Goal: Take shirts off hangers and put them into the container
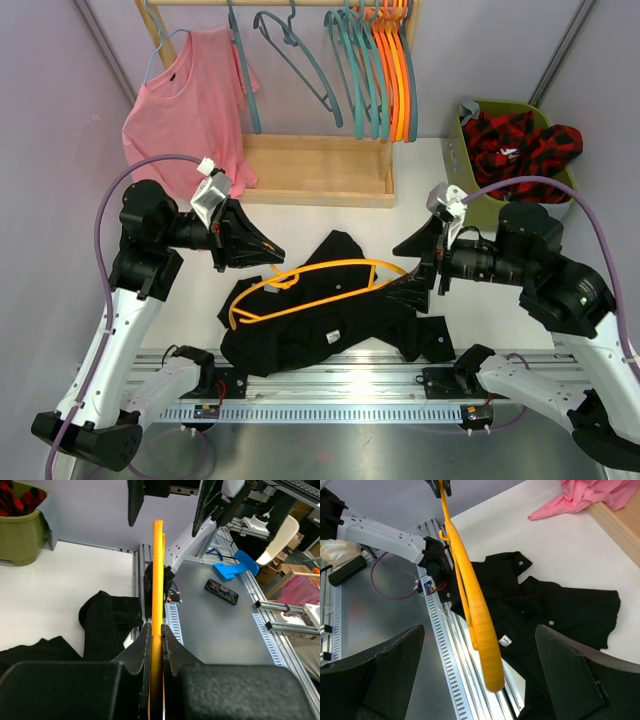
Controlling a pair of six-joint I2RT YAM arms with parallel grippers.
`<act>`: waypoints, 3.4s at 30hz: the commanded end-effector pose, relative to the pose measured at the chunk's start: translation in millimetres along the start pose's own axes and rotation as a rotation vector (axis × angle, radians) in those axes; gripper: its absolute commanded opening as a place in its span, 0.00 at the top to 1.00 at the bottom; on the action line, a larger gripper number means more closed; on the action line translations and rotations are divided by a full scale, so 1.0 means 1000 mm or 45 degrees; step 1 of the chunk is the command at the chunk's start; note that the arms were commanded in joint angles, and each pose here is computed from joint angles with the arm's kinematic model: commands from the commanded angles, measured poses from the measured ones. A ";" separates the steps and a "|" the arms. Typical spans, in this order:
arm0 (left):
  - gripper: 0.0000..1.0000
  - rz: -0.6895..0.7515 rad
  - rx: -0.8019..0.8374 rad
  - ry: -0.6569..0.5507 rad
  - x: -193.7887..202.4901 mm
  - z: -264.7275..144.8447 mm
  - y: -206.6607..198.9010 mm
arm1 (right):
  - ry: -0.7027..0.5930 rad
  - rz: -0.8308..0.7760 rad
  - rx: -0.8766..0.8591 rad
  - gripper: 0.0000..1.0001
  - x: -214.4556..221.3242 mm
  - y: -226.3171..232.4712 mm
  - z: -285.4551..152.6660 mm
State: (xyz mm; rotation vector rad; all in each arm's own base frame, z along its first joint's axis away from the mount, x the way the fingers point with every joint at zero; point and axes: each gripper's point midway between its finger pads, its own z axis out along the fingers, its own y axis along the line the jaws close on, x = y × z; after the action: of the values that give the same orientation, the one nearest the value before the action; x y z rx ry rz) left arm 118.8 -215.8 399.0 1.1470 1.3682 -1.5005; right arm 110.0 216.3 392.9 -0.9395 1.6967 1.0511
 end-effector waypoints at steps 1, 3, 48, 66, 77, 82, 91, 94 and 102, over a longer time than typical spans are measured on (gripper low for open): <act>1.00 0.088 0.109 0.021 -0.012 -0.001 -0.025 | -0.016 -0.036 -0.116 0.01 -0.006 0.009 0.010; 1.00 0.080 0.108 0.020 -0.012 0.000 -0.024 | 0.001 -0.026 -0.148 0.01 -0.003 0.009 0.017; 0.01 -0.001 -1.656 -0.604 -0.008 -0.151 0.052 | -0.587 0.042 0.768 1.00 -0.124 -0.138 0.043; 0.01 -0.117 -1.627 -0.561 0.035 -0.143 0.064 | -0.852 -0.053 0.723 1.00 -0.237 -0.192 0.157; 0.01 -0.079 -1.652 -0.578 0.033 -0.150 0.053 | -0.738 -0.035 0.925 1.00 -0.247 -0.228 0.203; 0.01 -0.075 -1.646 -0.578 0.033 -0.149 0.051 | -0.684 -0.024 1.023 1.00 -0.227 -0.236 0.200; 0.01 -0.090 -1.598 -0.601 0.027 -0.144 0.046 | -0.555 -0.028 1.048 0.20 -0.204 -0.230 0.183; 0.01 -0.069 -1.606 -0.622 0.023 -0.147 0.038 | -0.480 -0.011 0.992 0.01 -0.180 -0.217 0.181; 0.01 -0.098 -1.650 -0.612 0.030 -0.152 0.040 | -0.338 -0.020 0.764 0.00 -0.073 -0.102 0.152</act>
State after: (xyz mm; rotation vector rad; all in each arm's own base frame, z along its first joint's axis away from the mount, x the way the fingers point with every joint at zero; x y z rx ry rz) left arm 167.4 -71.3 350.9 -0.0632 1.5905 -0.5564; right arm 315.4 329.1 393.9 -0.4007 1.6832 0.4657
